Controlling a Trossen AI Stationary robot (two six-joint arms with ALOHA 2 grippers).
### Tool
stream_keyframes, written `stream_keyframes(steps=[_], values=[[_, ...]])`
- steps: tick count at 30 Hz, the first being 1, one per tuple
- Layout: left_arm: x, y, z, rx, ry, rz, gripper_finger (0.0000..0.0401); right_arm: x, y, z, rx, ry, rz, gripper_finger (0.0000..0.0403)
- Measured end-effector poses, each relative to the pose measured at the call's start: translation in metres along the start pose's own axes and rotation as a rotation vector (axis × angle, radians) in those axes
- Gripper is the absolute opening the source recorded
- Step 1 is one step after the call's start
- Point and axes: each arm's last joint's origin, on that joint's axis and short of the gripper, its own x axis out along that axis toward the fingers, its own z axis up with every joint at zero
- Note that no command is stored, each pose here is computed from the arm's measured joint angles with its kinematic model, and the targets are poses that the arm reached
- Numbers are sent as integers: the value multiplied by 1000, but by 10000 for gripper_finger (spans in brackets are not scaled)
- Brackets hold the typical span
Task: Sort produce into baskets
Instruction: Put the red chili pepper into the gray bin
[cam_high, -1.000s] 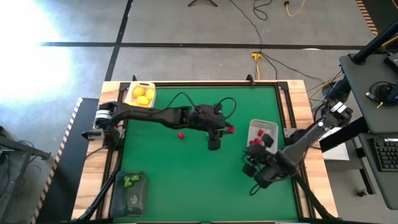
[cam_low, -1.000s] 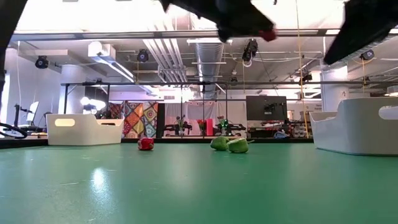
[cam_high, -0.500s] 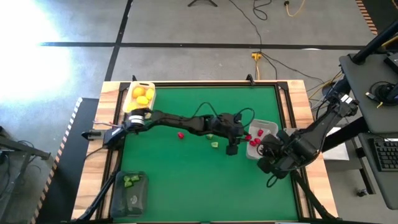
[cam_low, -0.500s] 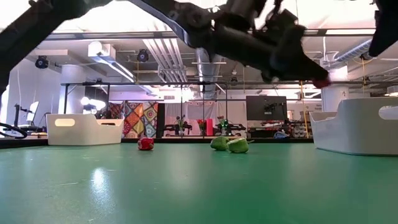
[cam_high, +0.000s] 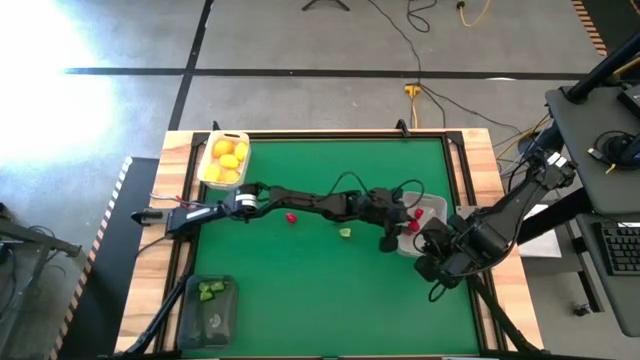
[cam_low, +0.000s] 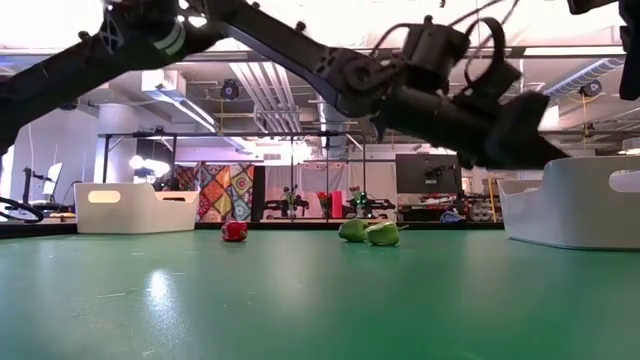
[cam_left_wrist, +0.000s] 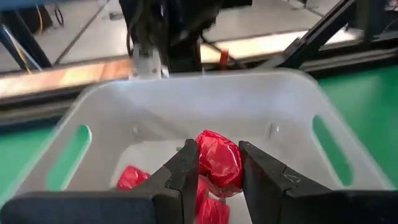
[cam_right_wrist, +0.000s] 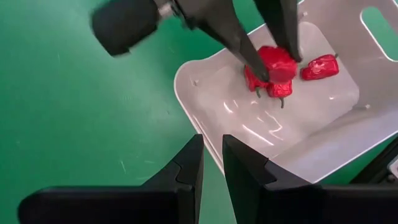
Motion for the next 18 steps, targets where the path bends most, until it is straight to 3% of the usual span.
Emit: stream_keyframes(steps=[11, 18], values=[[4, 13, -8, -71, 132, 12, 89, 0, 0, 0, -5, 0, 3, 52], [2, 17, -12, -106, 172, 16, 140, 0, 0, 1, 9, -4, 1, 52]])
